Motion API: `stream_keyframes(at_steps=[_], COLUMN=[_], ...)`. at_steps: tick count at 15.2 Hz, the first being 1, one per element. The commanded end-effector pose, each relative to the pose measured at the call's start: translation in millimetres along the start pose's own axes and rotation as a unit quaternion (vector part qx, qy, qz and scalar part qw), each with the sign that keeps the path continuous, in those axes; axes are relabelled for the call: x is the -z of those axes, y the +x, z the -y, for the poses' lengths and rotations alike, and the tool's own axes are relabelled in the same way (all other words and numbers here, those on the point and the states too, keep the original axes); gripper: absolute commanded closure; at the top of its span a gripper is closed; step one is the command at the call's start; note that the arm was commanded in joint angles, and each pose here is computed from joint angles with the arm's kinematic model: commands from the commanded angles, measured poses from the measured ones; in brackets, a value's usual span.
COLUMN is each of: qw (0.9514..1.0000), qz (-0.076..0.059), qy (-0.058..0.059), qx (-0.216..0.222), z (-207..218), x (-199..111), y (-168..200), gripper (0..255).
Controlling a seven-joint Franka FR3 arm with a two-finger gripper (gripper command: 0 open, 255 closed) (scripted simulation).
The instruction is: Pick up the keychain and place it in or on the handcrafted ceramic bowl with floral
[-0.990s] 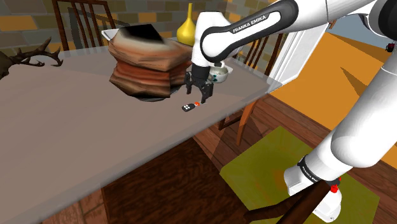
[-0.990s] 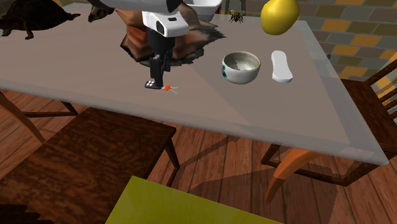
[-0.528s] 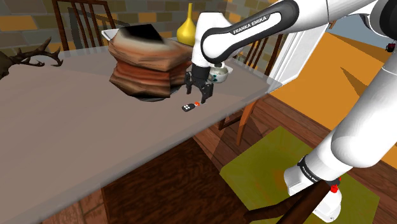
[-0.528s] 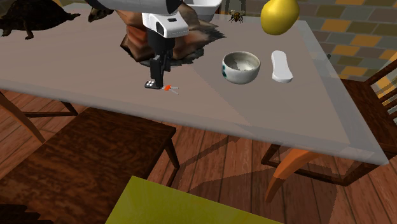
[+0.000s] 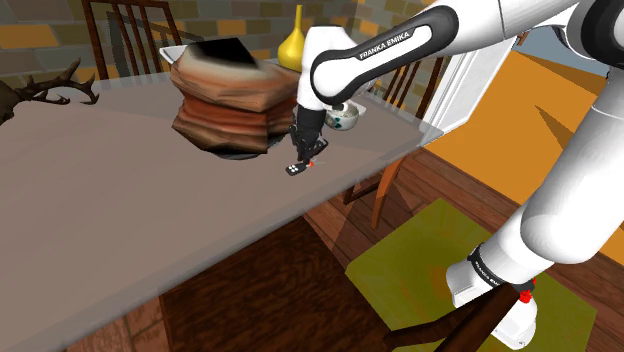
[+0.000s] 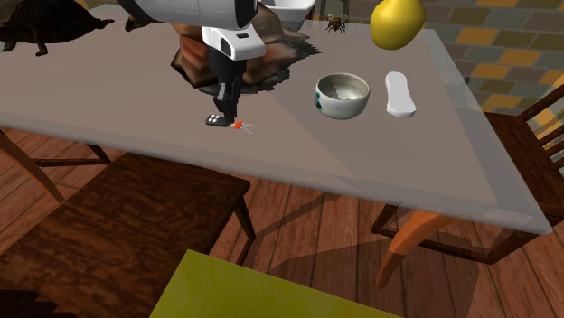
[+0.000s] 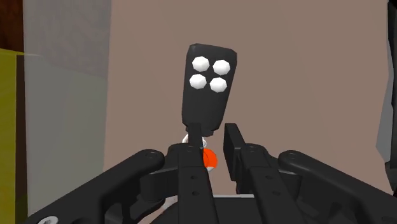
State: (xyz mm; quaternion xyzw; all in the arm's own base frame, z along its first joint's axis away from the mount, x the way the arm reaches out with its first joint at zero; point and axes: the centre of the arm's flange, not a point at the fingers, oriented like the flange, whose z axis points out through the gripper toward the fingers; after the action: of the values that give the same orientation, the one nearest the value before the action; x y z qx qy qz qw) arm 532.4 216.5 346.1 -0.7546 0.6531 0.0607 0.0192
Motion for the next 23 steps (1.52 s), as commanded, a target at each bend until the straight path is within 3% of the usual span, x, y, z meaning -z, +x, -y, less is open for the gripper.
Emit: stream_keyframes(at_steps=[1,9,10,12,13,23], qw=[1.0000,1.0000,1.0000,0.9986,0.9976,0.9976], qz=[0.000,0.000,0.000,-0.044,-0.058,-0.058], qy=[-0.006,-0.003,-0.003,0.027,0.037,0.037], qx=[0.001,0.001,0.001,-0.005,-0.007,-0.007], z=[-1,-6,-6,-28,-34,-31], x=[-6,8,8,24,29,-11], y=[-1,6,6,-25,-35,-30], gripper=[255,255,0,0,0,0])
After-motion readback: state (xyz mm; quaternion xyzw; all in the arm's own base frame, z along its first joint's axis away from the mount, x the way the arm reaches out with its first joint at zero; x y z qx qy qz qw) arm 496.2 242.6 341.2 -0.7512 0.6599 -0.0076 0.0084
